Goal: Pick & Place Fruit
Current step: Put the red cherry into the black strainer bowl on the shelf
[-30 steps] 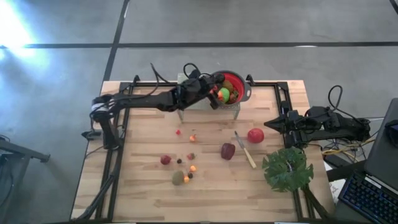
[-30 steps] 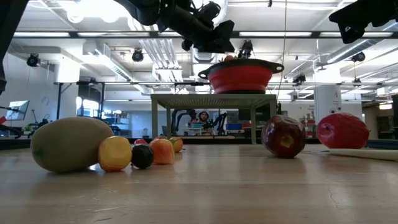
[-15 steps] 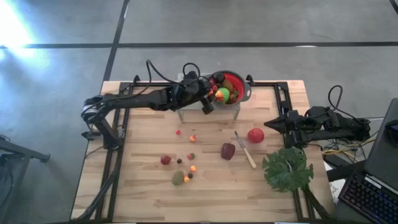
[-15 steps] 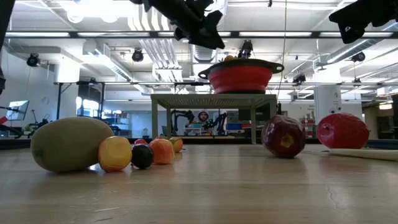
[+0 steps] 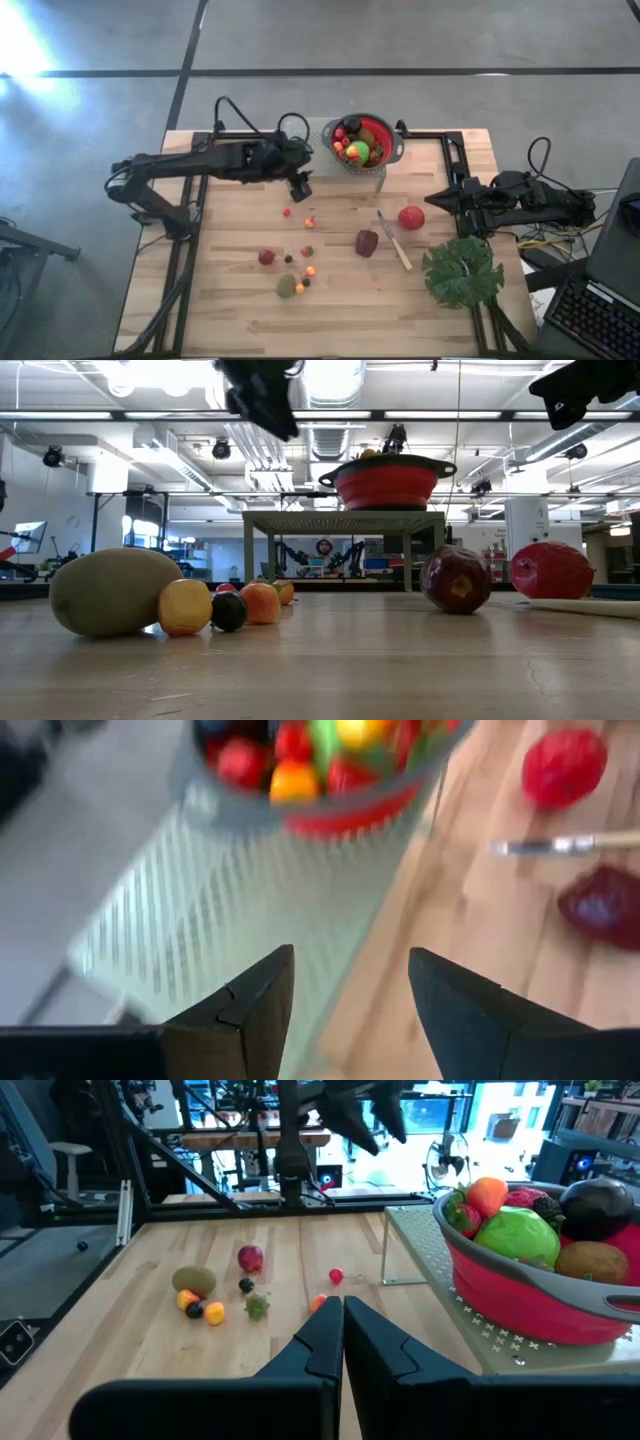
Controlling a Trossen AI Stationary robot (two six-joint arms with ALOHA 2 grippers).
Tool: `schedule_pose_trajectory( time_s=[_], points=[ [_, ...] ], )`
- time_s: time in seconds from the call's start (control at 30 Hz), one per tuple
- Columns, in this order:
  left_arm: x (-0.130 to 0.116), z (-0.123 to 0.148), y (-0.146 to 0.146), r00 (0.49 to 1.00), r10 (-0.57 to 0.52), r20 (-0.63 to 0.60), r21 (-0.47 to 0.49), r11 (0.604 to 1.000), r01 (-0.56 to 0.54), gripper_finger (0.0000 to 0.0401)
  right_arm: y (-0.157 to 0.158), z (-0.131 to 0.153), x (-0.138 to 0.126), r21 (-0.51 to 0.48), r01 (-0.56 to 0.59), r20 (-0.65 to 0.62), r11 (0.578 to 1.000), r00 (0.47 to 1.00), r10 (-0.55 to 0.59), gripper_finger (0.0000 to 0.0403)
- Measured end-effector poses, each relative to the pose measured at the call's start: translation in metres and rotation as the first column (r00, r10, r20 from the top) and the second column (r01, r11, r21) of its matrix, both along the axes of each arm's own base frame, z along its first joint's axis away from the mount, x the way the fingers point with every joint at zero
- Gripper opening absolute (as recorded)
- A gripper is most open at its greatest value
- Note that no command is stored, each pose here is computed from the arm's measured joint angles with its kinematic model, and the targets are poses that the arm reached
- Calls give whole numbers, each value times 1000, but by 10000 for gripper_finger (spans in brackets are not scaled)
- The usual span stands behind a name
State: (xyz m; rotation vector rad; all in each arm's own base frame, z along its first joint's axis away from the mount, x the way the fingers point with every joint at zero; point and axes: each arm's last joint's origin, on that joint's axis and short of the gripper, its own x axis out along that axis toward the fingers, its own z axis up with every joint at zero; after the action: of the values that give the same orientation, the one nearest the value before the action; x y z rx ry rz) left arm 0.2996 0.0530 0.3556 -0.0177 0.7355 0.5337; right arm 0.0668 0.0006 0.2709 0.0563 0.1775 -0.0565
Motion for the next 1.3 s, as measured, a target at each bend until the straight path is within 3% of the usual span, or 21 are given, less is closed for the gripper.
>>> schedule_pose_trajectory(
  time_s=[0.13, 0.33, 0.43, 0.57, 0.7, 0.9, 1.1, 1.3],
  points=[
    [-20, -5, -7, 989, 118, -83, -127, 984, -128, 204, 0, 0, 0, 0, 0, 0, 1000, 1000, 0, 8],
    [-35, -24, -14, 941, 290, -173, -257, 909, -328, 204, 0, 0, 0, 0, 0, 0, 1000, 1000, 0, 8],
    [-36, -36, -14, 905, 387, -175, -333, 842, -424, 204, 0, 0, 0, 0, 0, 0, 1000, 1000, 0, 8],
    [-39, -56, -15, 827, 524, -202, -414, 720, -558, 204, 0, 0, 0, 0, 0, 0, 1000, 1000, 0, 8],
    [-43, -76, -16, 776, 574, -260, -431, 650, -625, 204, 0, 0, 0, 0, 0, 0, 1000, 1000, 0, 8],
    [-42, -106, -17, 778, 576, -251, -466, 633, -618, 204, 0, 0, 0, 0, 0, 0, 1000, 1000, 0, 8],
    [-35, -137, -18, 839, 516, -173, -554, 654, -516, 204, 0, 0, 0, 0, 0, 0, 1000, 1000, 0, 8],
    [-38, -155, -18, 846, 514, -139, -567, 660, -494, 204, 0, 0, 0, 0, 0, 0, 1000, 1000, 0, 8]
  ],
)
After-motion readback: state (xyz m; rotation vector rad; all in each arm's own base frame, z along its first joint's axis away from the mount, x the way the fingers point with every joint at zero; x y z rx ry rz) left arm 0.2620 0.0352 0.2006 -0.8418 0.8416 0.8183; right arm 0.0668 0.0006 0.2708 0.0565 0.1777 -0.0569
